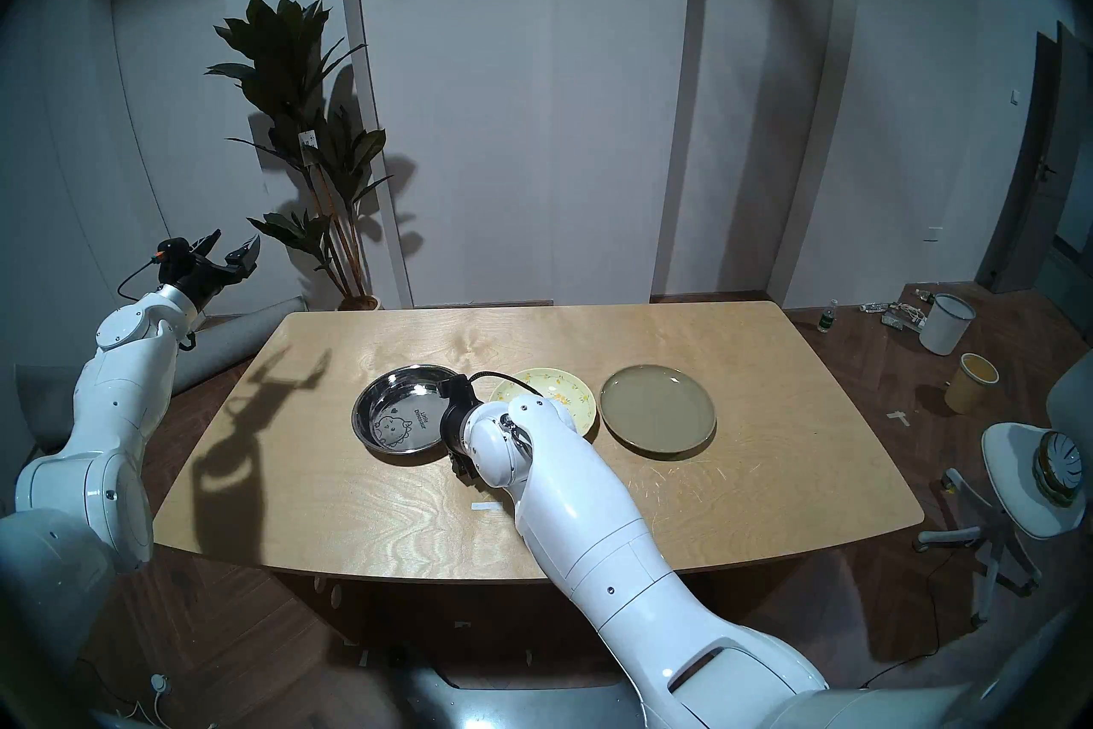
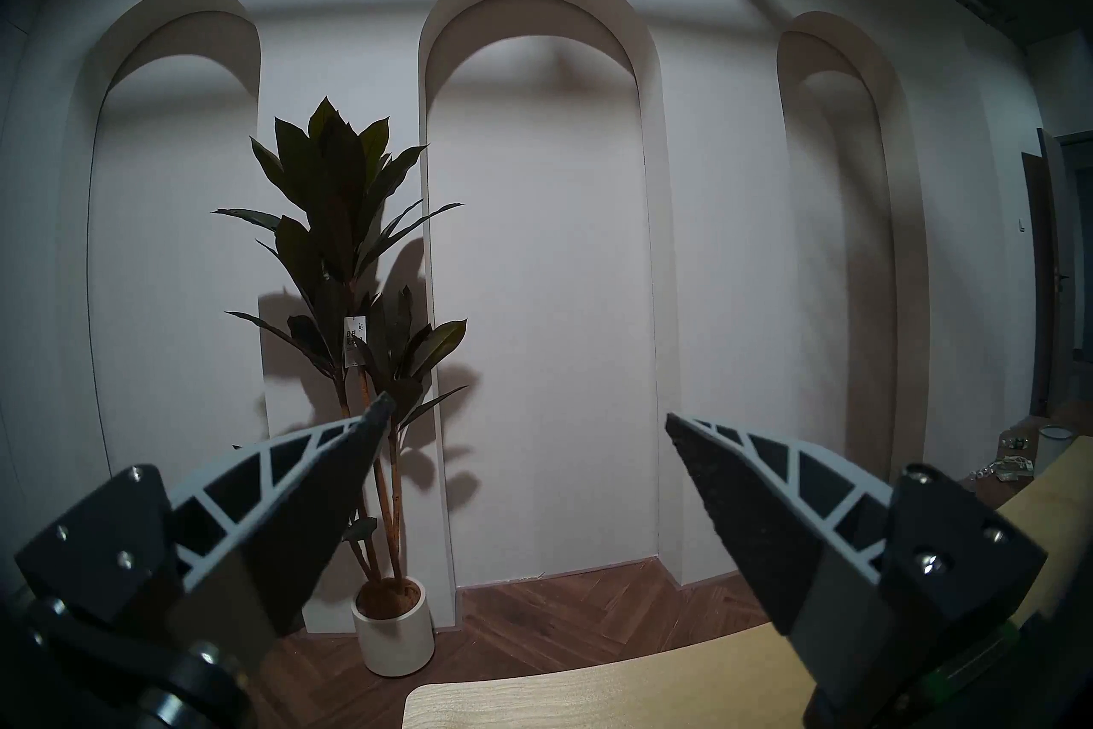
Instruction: Stack the plates into one stack
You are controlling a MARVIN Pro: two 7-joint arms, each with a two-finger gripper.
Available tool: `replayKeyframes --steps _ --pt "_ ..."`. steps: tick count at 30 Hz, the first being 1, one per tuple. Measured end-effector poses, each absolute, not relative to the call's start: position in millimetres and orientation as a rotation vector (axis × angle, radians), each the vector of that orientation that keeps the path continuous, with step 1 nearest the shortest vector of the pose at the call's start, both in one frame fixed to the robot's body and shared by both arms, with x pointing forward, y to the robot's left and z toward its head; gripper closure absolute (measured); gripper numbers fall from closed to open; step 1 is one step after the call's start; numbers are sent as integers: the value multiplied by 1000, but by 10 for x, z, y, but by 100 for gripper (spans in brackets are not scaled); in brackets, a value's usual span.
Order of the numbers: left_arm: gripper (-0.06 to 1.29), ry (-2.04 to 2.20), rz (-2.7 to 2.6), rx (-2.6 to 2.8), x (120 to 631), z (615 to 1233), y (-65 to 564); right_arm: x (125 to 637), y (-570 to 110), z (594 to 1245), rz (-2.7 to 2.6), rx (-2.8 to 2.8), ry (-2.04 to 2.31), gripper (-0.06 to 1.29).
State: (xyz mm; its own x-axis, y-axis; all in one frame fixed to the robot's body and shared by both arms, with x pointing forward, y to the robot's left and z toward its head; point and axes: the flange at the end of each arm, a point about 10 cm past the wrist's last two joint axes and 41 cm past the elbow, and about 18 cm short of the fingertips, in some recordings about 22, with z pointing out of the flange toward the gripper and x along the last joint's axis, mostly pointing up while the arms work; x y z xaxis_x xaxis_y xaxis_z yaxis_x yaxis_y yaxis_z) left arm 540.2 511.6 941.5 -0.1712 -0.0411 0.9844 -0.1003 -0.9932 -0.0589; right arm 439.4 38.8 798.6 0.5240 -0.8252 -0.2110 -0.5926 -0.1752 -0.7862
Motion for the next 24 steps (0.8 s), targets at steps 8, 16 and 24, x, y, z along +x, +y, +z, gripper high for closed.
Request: replayKeyframes --steps 8,16,24 --pt "0 -169 2372 1996 5406 9413 5122 4516 435 7946 -294 -1882 1150 0" --pt "0 -169 2373 1996 5408 9408 5125 4547 475 7792 -238 -1910 1152 15" --pt "0 -171 2373 1995 5410 9408 5125 4569 520 7788 -215 -1915 1129 102"
